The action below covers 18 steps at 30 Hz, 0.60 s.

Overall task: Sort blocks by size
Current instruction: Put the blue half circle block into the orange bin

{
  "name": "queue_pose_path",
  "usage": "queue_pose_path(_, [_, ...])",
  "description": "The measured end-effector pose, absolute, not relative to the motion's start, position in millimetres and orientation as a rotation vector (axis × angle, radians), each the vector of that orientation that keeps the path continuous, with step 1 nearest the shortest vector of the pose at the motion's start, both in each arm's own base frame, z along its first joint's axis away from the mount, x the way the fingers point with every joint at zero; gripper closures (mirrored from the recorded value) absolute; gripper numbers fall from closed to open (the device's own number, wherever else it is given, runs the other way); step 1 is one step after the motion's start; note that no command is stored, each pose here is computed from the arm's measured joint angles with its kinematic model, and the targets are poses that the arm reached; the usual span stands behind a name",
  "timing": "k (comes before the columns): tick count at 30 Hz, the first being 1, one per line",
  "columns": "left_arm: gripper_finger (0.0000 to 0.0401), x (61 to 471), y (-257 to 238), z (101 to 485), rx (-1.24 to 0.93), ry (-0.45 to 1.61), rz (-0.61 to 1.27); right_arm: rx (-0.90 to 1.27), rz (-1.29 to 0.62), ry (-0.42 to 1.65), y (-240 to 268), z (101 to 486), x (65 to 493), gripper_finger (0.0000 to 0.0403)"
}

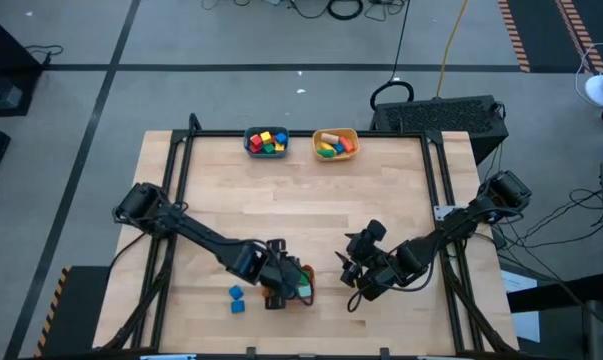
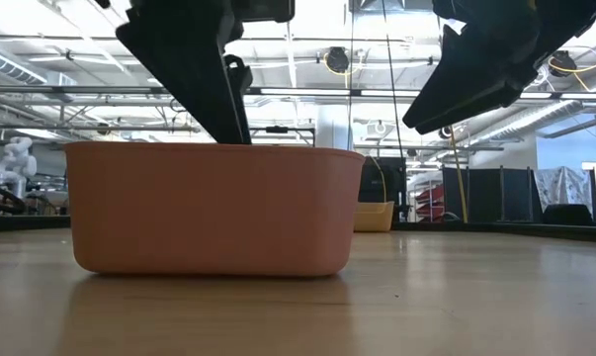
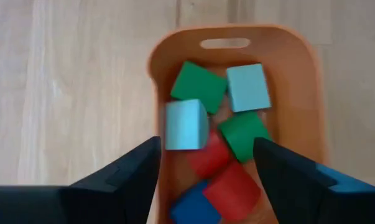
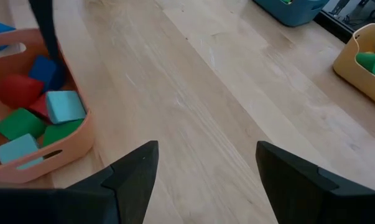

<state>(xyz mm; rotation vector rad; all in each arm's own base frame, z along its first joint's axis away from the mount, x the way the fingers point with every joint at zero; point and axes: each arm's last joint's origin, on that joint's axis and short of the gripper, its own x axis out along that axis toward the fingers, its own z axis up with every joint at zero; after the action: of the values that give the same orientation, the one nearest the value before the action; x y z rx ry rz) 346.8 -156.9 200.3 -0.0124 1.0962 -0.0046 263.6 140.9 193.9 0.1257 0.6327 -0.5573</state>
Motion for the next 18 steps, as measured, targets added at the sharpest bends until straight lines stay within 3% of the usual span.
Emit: queue_pose_path(18, [0.0136,307,-164,197,-0.059,1.359,0.204,0.125,-0.557,0.633,141,194,264,0.0147])
